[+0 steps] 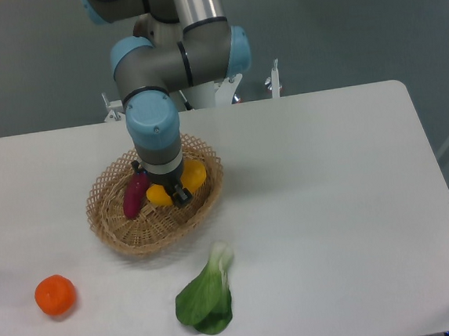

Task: Place the mango in the basket

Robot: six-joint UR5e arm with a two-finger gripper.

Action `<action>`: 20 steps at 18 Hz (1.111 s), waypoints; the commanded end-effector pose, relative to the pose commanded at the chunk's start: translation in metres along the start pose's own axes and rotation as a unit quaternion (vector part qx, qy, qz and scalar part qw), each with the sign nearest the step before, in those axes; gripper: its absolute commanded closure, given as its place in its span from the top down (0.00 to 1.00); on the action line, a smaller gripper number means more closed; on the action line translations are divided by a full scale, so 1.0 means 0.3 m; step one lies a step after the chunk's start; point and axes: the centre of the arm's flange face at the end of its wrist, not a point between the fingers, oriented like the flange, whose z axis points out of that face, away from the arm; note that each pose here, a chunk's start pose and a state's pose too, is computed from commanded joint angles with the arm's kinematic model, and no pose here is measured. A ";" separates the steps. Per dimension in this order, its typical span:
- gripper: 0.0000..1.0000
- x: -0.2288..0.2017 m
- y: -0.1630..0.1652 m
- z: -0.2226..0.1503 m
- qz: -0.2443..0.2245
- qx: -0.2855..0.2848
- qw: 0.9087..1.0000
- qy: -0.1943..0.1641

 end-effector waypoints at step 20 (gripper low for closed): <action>1.00 -0.308 0.406 -0.231 -0.063 0.023 0.994 -0.089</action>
